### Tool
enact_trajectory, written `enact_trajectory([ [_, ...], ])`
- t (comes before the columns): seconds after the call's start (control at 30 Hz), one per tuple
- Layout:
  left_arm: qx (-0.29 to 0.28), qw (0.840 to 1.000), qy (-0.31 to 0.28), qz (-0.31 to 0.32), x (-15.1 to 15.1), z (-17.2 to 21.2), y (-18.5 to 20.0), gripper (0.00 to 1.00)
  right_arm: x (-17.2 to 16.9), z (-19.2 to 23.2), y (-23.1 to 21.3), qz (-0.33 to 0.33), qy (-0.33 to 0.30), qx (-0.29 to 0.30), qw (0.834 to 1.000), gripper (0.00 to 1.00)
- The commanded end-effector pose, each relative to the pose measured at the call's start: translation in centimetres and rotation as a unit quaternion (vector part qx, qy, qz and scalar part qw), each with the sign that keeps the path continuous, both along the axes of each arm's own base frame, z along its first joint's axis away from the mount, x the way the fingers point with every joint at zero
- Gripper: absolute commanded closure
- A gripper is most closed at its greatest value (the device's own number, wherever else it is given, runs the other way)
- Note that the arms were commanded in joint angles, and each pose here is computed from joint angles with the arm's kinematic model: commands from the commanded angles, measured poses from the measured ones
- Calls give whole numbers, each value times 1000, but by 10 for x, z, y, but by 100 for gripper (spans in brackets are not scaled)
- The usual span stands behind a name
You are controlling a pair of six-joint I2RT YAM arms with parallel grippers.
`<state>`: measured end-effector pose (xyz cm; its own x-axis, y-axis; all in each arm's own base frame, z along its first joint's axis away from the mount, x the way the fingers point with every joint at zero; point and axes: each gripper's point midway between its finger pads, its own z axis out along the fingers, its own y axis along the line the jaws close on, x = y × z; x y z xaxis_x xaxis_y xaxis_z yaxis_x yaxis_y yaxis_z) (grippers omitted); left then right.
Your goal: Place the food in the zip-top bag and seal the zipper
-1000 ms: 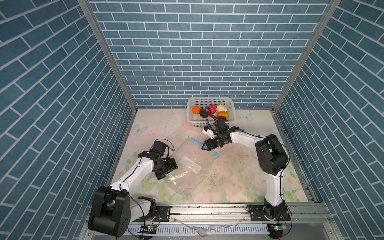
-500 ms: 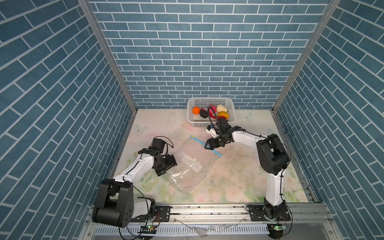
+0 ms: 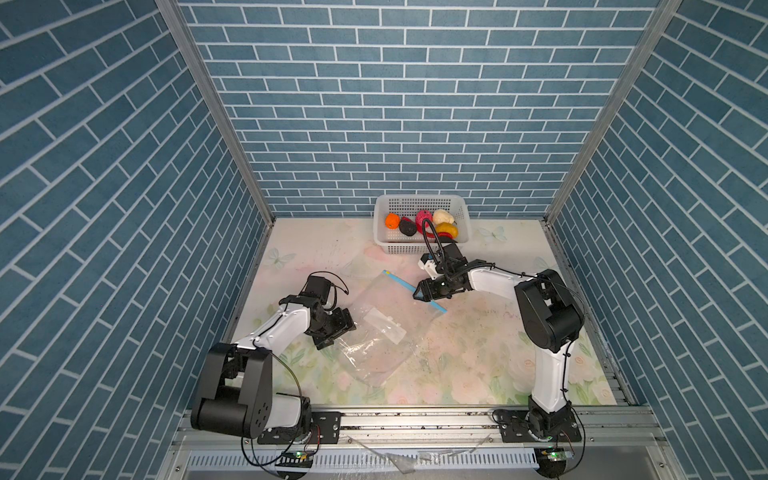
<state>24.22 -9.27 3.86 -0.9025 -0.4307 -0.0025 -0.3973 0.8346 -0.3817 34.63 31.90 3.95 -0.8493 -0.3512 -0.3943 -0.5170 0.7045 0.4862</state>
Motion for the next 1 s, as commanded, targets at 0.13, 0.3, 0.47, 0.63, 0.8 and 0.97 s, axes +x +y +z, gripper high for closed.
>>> enact_trajectory([
  [0.13, 6, 1000, -18, -5, 17, 6, 4, 19, -16, 5, 7, -9, 30, 43, 999, 56],
  [0.3, 9, 1000, -18, -4, 23, 6, 6, 19, -22, 10, 10, -15, 33, 75, 997, 69],
  [0.47, 18, 999, -26, -6, 29, 12, 12, 19, -21, 17, 13, -20, 43, 99, 994, 77],
  [0.63, 20, 1000, -24, 1, 30, 11, 19, 19, -23, 16, 10, -26, 46, 102, 993, 84],
  [0.8, 25, 999, -25, 1, 29, 11, 21, 19, -26, 19, 6, -28, 43, 104, 993, 89],
  [0.97, 28, 999, -25, 0, 29, 11, 22, 19, -27, 26, 6, -30, 39, 115, 992, 93],
])
